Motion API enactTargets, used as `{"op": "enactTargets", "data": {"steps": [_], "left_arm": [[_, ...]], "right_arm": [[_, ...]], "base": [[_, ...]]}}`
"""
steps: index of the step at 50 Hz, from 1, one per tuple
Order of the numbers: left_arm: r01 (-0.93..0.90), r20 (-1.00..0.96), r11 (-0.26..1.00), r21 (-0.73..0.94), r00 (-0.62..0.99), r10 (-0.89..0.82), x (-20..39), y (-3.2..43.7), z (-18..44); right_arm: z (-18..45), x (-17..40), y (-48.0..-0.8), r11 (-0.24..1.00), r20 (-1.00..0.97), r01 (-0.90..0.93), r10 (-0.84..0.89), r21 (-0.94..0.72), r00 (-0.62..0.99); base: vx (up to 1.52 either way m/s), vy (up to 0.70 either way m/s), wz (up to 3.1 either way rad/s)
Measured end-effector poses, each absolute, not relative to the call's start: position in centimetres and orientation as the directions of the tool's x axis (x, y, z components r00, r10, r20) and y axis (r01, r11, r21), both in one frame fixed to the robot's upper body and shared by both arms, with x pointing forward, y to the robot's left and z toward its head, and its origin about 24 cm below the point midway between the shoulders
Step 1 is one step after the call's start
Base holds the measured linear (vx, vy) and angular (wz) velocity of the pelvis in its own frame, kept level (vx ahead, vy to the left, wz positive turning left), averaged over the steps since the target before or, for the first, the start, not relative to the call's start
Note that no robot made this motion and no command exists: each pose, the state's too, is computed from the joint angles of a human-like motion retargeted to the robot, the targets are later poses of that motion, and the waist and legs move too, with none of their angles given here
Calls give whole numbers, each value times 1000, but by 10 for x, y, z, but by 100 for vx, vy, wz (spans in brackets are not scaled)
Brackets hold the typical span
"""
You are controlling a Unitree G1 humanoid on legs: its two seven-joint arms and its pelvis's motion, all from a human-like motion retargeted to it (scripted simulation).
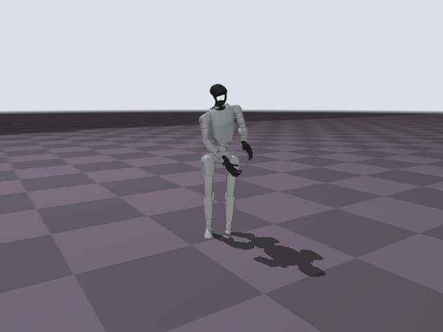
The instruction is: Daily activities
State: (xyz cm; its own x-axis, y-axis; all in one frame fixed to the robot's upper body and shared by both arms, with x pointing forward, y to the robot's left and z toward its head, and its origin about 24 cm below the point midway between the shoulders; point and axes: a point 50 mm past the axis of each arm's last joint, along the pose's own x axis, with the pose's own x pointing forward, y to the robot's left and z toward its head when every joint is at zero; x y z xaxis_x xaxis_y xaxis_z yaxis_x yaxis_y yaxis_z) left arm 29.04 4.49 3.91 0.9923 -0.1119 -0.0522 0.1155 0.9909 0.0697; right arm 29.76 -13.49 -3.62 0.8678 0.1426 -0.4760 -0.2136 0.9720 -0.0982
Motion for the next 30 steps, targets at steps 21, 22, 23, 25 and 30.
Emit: {"op": "enactTargets", "data": {"steps": [21, 22, 23, 25, 30], "left_arm": [[254, -234, 966, 48, 943, -237, 264, 52, -4], [269, -240, 962, 46, 938, -251, 264, 50, -5], [283, -245, 958, 45, 933, -264, 264, 48, -5], [311, -254, 950, 40, 922, -291, 265, 45, -5], [388, -268, 921, 32, 891, -366, 266, 36, -3]], "right_arm": [[-22, 293, -86, 890, -443, -450, 433, 71, 785], [-25, 292, -87, 887, -458, -454, 437, 78, 774], [-28, 292, -87, 885, -473, -458, 440, 85, 763], [-32, 291, -89, 880, -499, -464, 448, 100, 742], [-35, 293, -93, 866, -536, -483, 472, 132, 700]], "base": [[-2, -1, 30], [0, 1, 40], [0, 1, 40], [0, 1, 40], [0, 0, 38]]}}
